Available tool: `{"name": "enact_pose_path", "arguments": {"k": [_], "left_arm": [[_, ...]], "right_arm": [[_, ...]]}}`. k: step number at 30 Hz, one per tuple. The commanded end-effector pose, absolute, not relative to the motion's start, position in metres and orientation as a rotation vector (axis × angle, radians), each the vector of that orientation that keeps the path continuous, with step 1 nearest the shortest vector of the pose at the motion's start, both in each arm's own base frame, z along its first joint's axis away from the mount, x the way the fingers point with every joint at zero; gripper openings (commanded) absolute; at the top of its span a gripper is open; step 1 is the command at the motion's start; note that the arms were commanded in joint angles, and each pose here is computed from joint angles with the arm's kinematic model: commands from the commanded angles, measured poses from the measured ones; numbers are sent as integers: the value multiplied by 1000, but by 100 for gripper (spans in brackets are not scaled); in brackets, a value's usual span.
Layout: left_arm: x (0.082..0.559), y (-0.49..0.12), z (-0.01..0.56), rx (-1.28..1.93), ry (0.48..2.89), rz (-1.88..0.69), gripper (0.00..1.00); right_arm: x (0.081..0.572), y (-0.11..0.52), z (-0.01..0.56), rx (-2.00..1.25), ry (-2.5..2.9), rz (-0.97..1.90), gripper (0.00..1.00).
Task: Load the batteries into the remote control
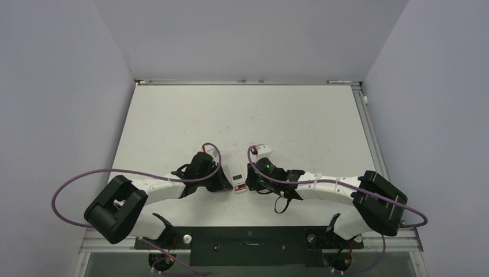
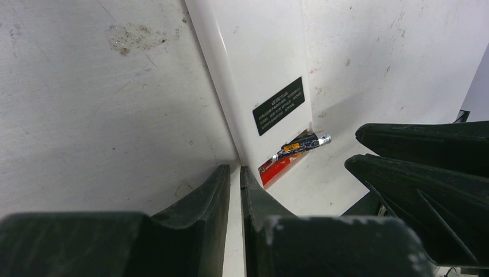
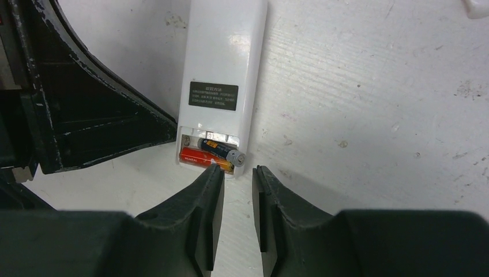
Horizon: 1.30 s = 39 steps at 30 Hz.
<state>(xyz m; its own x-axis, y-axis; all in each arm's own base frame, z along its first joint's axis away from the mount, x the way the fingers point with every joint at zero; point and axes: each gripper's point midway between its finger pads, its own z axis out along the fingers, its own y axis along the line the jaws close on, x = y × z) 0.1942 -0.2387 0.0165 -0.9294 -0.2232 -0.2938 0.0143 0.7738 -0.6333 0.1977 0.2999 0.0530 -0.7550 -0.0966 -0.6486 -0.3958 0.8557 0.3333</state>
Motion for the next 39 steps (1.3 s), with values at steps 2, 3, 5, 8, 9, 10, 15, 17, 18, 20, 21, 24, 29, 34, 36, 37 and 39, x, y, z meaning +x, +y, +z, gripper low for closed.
{"name": "enact_pose_path", "arguments": {"k": [2, 3, 5, 8, 9, 10, 15, 17, 18, 20, 21, 24, 29, 34, 36, 37, 39], "left_arm": [[193, -237, 11, -170, 2619, -913, 10], [193, -237, 11, -169, 2620, -913, 10], [193, -237, 11, -170, 2618, -914, 10], [193, -238, 10, -168, 2619, -917, 10], [193, -238, 10, -168, 2619, -917, 10], [193, -238, 10, -168, 2619, -916, 10], [192, -237, 10, -166, 2618, -916, 10], [193, -237, 10, -165, 2617, -917, 10], [193, -237, 10, -165, 2617, -917, 10], [193, -237, 10, -166, 2617, -915, 10], [193, -237, 10, -165, 2616, -914, 10], [193, -237, 10, -166, 2615, -917, 10], [193, -237, 11, -164, 2613, -916, 10], [193, -237, 11, -161, 2612, -917, 10], [193, -237, 11, -161, 2614, -916, 10], [193, -237, 10, -161, 2614, -917, 10], [193, -237, 11, -161, 2615, -917, 10]], "right_arm": [[206, 317, 67, -337, 2356, 669, 25], [206, 318, 67, -340, 2357, 670, 25], [208, 320, 66, -341, 2357, 664, 24], [211, 323, 66, -348, 2353, 654, 21], [210, 322, 64, -356, 2367, 643, 21], [209, 321, 62, -362, 2377, 634, 20], [210, 322, 58, -372, 2390, 621, 19], [210, 322, 57, -373, 2396, 612, 19], [210, 321, 56, -375, 2398, 610, 19], [210, 321, 55, -376, 2402, 603, 18], [210, 321, 56, -376, 2403, 603, 18], [210, 321, 54, -378, 2406, 601, 18], [209, 323, 52, -388, 2416, 602, 17], [208, 325, 50, -398, 2420, 608, 14], [208, 326, 49, -405, 2422, 608, 13], [207, 326, 48, -410, 2424, 605, 13], [207, 328, 48, -419, 2426, 603, 12]]}}
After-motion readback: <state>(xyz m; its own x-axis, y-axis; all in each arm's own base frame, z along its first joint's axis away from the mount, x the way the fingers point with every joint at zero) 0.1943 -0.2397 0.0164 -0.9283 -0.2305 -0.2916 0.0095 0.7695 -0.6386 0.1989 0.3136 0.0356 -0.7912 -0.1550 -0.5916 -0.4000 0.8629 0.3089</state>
